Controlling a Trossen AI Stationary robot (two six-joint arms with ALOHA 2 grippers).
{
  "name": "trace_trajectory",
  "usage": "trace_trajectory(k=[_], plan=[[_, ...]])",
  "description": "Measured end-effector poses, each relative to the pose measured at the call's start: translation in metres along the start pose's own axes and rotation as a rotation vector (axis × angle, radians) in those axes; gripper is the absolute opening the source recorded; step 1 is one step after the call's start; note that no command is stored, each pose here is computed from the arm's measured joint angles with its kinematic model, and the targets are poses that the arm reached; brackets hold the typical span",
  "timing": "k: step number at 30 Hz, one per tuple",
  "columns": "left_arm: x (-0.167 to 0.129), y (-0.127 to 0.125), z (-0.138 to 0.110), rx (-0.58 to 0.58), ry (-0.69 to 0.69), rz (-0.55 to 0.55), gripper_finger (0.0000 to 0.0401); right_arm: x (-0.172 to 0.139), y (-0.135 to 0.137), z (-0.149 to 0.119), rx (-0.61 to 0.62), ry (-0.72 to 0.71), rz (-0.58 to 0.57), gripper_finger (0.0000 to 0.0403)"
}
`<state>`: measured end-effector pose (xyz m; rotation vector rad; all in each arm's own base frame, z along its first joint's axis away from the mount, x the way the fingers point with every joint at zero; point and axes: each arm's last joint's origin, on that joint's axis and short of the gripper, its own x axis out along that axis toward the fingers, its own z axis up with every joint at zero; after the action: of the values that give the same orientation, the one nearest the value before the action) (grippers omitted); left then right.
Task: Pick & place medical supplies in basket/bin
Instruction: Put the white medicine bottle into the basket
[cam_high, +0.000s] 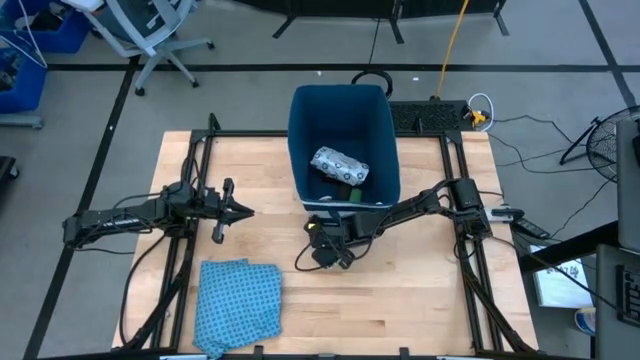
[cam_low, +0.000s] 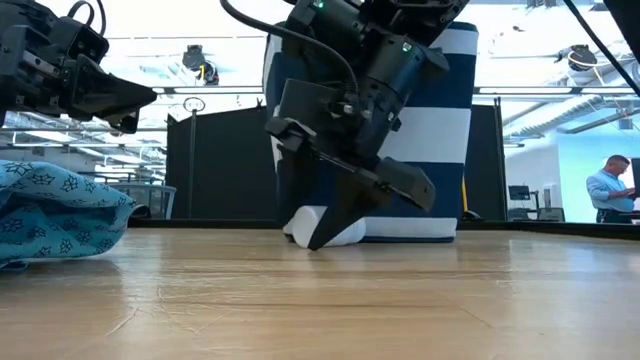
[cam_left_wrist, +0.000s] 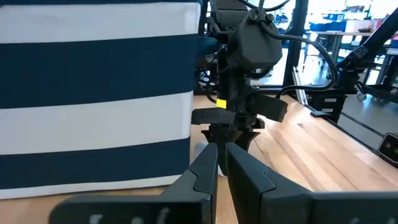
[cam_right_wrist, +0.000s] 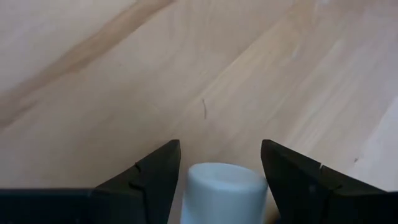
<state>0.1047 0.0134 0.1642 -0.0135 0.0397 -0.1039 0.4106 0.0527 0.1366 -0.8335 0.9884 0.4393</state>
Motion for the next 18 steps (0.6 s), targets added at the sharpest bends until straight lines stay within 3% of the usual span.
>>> trace_trajectory(k=[7, 13, 18], plan=[[0.0, 0.0, 0.0, -0.002, -0.001, 0.0, 0.0037, 0.0, 0.001, 0.001, 0.132, 0.002, 0.001, 0.0219], [0.0, 0.0, 0.0, -0.002, -0.001, 0.0, 0.0037, -0.01, 0.01, 0.012, 0.056, 0.086, -0.114, 0.022], [0.0, 0.0, 0.001, -0.001, -0.004, -0.001, 0.0037, -0.022, 0.011, 0.014, 0.058, 0.076, -0.095, 0.022]])
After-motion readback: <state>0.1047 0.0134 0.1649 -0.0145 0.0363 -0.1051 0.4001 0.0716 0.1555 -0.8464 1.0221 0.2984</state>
